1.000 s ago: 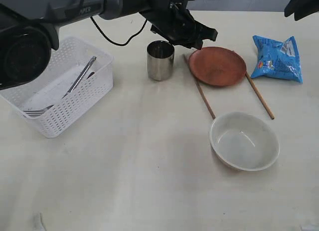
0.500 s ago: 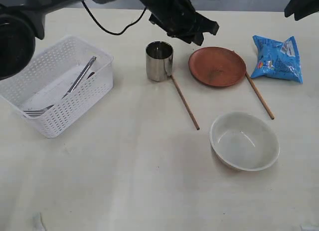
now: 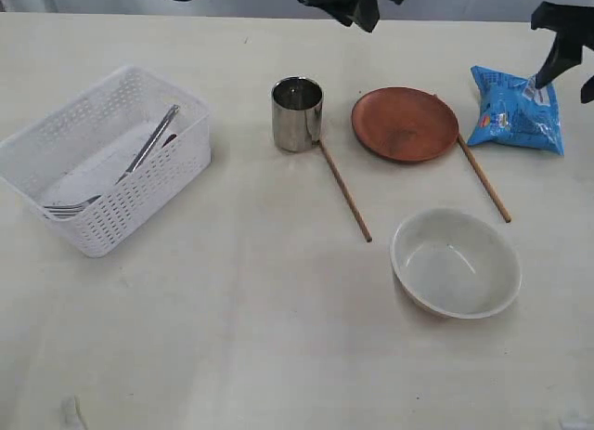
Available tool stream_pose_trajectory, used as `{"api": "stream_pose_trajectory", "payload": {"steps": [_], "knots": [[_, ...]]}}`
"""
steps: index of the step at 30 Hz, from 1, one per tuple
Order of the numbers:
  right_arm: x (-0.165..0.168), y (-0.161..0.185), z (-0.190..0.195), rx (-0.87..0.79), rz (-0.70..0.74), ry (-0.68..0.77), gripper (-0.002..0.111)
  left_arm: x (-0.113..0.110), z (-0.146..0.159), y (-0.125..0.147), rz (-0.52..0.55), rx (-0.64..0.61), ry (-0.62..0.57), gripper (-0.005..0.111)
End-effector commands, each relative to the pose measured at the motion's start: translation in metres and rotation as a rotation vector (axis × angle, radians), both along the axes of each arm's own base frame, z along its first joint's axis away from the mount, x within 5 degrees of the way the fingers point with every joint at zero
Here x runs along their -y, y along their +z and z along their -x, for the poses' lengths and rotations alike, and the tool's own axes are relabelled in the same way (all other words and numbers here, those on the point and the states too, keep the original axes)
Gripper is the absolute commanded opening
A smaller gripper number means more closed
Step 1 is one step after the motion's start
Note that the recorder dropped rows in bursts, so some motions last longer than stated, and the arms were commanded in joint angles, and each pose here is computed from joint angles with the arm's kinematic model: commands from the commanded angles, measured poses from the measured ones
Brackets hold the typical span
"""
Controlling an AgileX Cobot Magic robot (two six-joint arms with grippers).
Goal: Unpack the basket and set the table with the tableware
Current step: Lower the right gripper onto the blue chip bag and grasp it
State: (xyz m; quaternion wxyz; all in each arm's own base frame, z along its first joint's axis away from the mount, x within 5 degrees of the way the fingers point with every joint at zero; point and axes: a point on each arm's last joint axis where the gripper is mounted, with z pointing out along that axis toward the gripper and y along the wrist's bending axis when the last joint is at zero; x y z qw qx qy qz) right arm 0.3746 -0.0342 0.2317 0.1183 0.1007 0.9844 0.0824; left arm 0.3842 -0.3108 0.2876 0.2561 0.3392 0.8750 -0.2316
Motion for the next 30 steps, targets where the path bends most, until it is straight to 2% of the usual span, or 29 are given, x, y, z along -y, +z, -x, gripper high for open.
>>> {"api": "stream_pose_trajectory", "payload": {"steps": [1, 5, 14, 17, 18, 21, 26, 30], "knots": [[0.013, -0.018, -0.015, 0.037, 0.059, -0.102, 0.071, -0.004, 0.004, 0.009, -0.03, 0.014, -0.017, 0.029], [0.017, -0.05, -0.033, -0.057, 0.039, -0.097, 0.067, -0.006, 0.003, 0.008, -0.05, 0.031, -0.015, 0.029], [0.017, -0.088, -0.068, -0.075, 0.042, -0.033, 0.054, -0.009, -0.003, 0.01, -0.037, 0.059, 0.002, 0.029], [0.017, -0.093, -0.069, -0.076, 0.047, -0.012, 0.036, -0.011, -0.006, 0.009, -0.03, 0.068, 0.014, 0.029], [0.017, -0.093, -0.07, -0.075, 0.047, -0.002, 0.025, -0.012, -0.007, 0.009, -0.029, 0.07, 0.017, 0.029], [0.016, -0.093, -0.07, -0.069, 0.045, 0.029, 0.0, -0.013, -0.008, 0.009, -0.028, 0.069, 0.02, 0.029], [0.015, -0.086, -0.067, -0.076, 0.038, 0.03, 0.0, -0.013, -0.007, 0.009, -0.032, 0.064, 0.017, 0.029], [0.014, -0.061, -0.066, -0.018, 0.03, 0.02, 0.0, -0.013, -0.007, 0.009, -0.035, 0.059, 0.014, 0.029]]}}
